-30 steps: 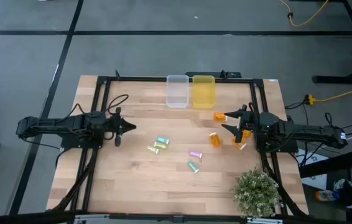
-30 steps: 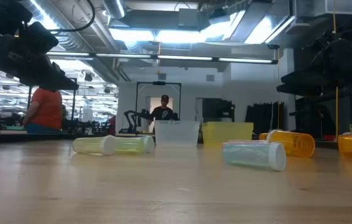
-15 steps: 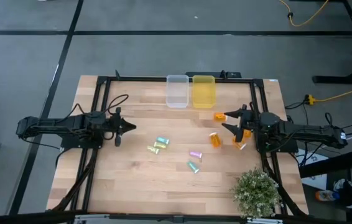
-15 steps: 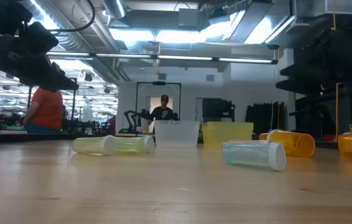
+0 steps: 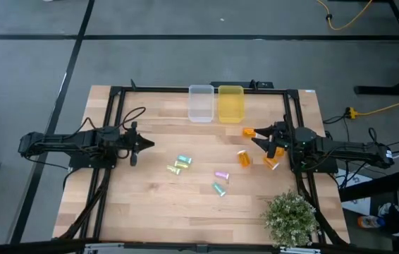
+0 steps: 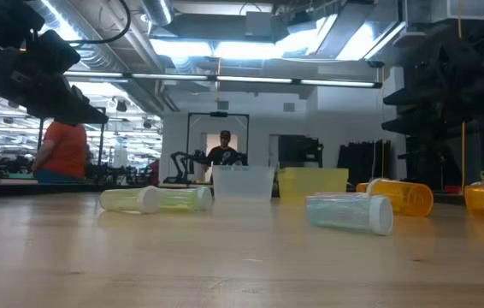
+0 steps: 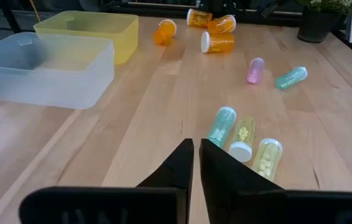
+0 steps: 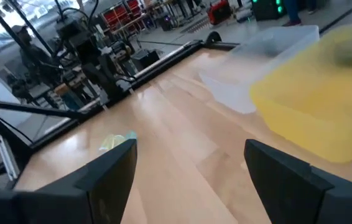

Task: Pick and place medicine bottles into bin by pill shape (circle, oval)
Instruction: Put the large orange pill bottle into the yellow bin

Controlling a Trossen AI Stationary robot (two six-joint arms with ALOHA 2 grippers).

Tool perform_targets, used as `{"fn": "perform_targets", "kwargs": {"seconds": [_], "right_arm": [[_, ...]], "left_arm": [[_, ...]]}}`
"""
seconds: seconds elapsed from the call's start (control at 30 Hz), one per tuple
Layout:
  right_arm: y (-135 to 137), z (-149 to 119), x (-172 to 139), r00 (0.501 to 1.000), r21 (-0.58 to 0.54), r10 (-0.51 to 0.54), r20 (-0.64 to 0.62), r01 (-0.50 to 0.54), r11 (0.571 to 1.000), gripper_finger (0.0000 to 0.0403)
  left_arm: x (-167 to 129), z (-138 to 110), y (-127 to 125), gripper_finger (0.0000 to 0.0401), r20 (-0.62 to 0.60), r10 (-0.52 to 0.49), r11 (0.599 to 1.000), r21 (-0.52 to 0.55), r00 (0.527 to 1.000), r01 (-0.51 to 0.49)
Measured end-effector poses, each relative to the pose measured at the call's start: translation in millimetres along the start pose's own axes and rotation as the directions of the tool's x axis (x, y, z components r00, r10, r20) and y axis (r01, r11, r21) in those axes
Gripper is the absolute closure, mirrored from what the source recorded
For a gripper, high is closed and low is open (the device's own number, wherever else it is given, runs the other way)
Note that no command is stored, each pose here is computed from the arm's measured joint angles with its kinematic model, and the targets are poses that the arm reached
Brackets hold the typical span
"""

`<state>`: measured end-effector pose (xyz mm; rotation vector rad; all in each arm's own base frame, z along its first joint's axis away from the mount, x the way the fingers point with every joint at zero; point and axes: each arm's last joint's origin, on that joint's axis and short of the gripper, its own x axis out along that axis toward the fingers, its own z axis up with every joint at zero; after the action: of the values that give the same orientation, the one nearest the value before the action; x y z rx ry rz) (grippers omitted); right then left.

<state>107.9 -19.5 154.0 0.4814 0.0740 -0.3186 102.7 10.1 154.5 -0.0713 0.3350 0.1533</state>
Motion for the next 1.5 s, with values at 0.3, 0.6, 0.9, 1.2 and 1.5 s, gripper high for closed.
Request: {"fn": "perform_targets", "kwargs": {"seconds": [0.3, 0.6, 0.9, 1.2, 1.5], "right_arm": [[7, 13, -1, 0.989, -0.077, 0.085, 0.124, -0.075, 0.994, 0.0104], [10, 20, 0, 0.975, -0.128, 0.102, 0.199, -0.077, 0.989, 0.0104], [6, 10, 8, 0.994, -0.069, 0.044, 0.096, -0.037, 0.997, 0.0104], [6, 7, 11, 0.997, 0.028, 0.051, 0.058, -0.053, 0.998, 0.0104], [24, 41, 15, 0.999, 0.023, -0.030, -0.020, 0.030, 0.999, 0.0104]], "left_arm": [[0, 0, 0, 0.0378, 0.000, 0.000, 1.000, 0.000, 1.000, 0.000], [0, 0, 0, 0.0378, 0.000, 0.000, 1.000, 0.000, 1.000, 0.000], [0, 0, 0, 0.0378, 0.000, 0.000, 1.000, 0.000, 1.000, 0.000], [0, 0, 0, 0.0378, 0.000, 0.000, 1.000, 0.000, 1.000, 0.000], [0, 0, 0, 0.0378, 0.000, 0.000, 1.000, 0.000, 1.000, 0.000]]}}
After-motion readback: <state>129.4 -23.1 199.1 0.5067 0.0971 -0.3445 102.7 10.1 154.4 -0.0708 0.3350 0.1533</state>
